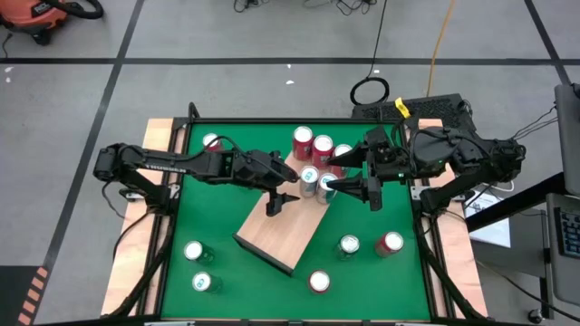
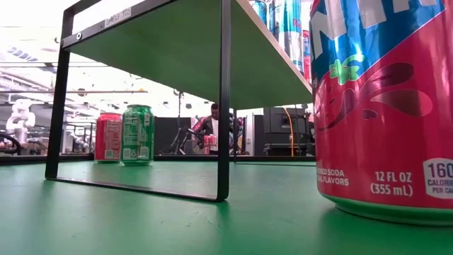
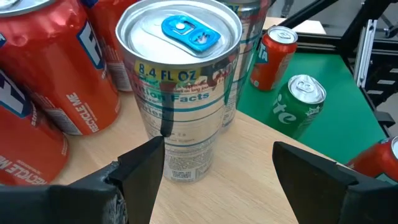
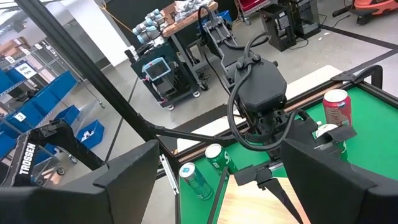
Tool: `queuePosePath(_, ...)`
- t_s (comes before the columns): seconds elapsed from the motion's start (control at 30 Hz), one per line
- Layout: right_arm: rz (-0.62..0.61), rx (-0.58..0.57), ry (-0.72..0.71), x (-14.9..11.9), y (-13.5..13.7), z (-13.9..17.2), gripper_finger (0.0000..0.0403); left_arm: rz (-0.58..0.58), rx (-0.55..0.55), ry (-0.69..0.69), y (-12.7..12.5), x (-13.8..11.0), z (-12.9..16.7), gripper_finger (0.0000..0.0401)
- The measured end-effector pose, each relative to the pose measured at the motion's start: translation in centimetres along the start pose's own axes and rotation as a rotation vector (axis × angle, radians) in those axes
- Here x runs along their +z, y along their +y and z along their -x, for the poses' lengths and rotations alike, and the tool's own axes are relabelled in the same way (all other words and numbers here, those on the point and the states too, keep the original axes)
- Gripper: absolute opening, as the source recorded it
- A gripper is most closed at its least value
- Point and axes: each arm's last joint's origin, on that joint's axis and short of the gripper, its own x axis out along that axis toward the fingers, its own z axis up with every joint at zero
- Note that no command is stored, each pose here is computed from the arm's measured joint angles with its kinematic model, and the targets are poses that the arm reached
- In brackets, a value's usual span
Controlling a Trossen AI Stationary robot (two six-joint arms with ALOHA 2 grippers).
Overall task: Sort soda cans
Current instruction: Put the blue soda can on the shelf and align it with the other blue soda can
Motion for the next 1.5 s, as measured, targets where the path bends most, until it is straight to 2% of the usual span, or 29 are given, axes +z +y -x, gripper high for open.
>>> queuePosePath(0.37,0.000,0.000,0.000,0.0,0.0,0.0,0.0327,-0.064,0.011,0.003,0.4,0.0,0.0,0.0295)
queuePosePath(0.77,0.008,0.000,0.001,0.0,0.0,0.0,0.0327,-0.017,-0.071,0.001,0.0,0.1,0.2,0.0295)
queuePosePath(1.17,0.011,0.000,0.000,0.0,0.0,0.0,0.0327,-0.036,-0.004,-0.003,0.6,0.1,0.2,0.0295)
queuePosePath(1.37,0.013,-0.004,0.007,-0.1,0.0,0.0,0.0327,-0.023,0.084,-0.006,1.6,0.2,0.3,0.0295)
queuePosePath(1.5,0.009,-0.010,0.016,-0.2,-0.1,0.0,0.0327,-0.014,0.101,-0.002,2.1,0.1,0.3,0.0295)
